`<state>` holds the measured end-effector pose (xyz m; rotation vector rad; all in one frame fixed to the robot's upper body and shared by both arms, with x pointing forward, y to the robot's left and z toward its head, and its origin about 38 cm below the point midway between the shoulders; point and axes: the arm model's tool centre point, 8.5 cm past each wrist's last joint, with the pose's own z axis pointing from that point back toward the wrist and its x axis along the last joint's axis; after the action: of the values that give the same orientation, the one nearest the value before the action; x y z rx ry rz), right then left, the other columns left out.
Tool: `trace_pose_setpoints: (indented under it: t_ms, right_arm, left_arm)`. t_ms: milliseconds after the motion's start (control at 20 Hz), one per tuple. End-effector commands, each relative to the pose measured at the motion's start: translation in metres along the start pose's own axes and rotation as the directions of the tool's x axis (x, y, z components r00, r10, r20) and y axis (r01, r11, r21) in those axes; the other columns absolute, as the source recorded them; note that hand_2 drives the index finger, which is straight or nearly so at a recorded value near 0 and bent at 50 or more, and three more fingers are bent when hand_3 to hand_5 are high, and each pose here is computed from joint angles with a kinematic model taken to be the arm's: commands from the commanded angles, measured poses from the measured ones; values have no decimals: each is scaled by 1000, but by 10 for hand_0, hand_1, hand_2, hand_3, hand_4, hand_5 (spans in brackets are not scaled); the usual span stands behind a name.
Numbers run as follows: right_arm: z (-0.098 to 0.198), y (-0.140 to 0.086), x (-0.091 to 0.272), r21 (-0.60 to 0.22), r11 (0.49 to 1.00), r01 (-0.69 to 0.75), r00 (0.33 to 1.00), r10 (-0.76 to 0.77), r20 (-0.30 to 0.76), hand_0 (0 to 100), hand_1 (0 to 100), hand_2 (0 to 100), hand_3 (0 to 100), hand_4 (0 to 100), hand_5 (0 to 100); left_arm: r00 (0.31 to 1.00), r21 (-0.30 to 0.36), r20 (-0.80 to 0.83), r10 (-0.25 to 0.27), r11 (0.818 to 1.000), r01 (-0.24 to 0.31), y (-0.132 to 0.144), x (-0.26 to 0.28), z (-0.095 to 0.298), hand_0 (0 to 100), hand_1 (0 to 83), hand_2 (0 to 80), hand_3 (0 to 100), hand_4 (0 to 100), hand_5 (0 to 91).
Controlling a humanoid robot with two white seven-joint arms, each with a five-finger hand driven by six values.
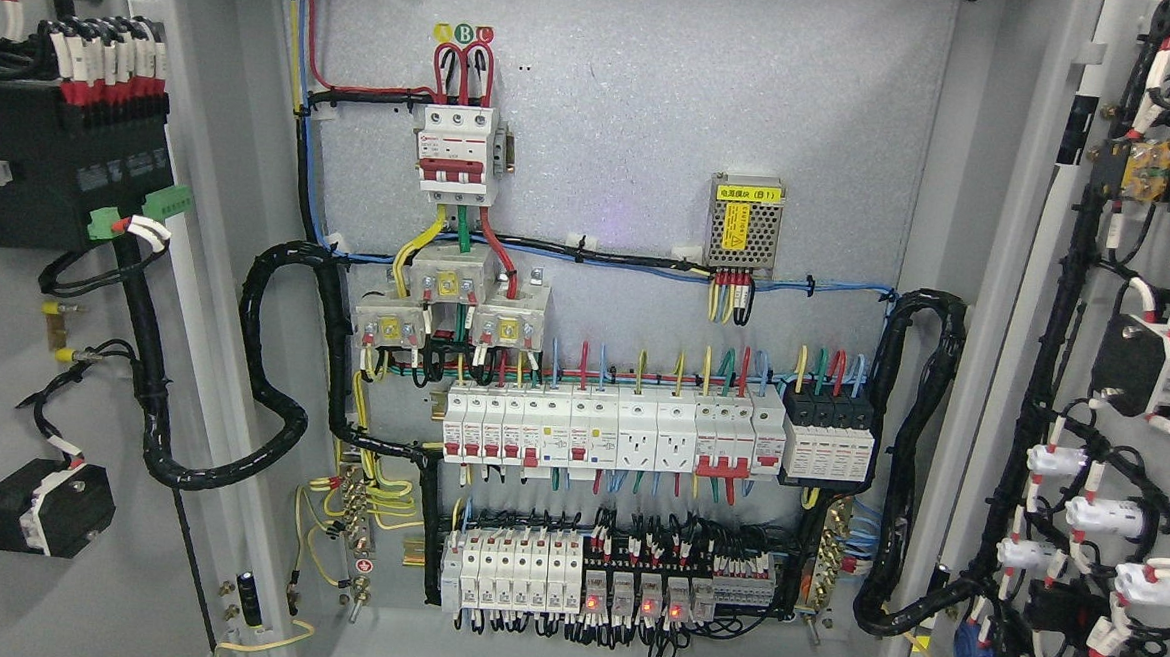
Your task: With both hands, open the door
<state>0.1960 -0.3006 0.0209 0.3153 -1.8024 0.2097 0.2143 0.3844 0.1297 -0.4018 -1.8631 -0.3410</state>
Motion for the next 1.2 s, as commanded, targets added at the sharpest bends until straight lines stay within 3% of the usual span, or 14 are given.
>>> trace_pose_setpoints:
  t_ms: [0,651,951,1151]
  right_arm:
    - [9,-33,8,-43,998,-48,999,47,-19,218,0,0,0,0,0]
    - [13,-65,24,-45,996,-71,997,69,-36,219,0,0,0,0,0]
    - [16,-66,25,-34,996,-77,996,75,-48,219,0,0,0,0,0]
    - [16,-71,27,-26,996,-89,995,88,-55,219,0,0,0,0,0]
  left_arm:
    - [1000,96,2,-29,995,29,60,18,27,296,0,27,28,35,0]
    - [1000,192,-14,18,981,-15,126,12,38,296,0,27,27,36,0]
    - [1000,172,-13,16,985,-14,156,16,27,296,0,27,27,36,0]
    - [999,172,-18,39,984,-35,160,10,29,296,0,27,27,36,0]
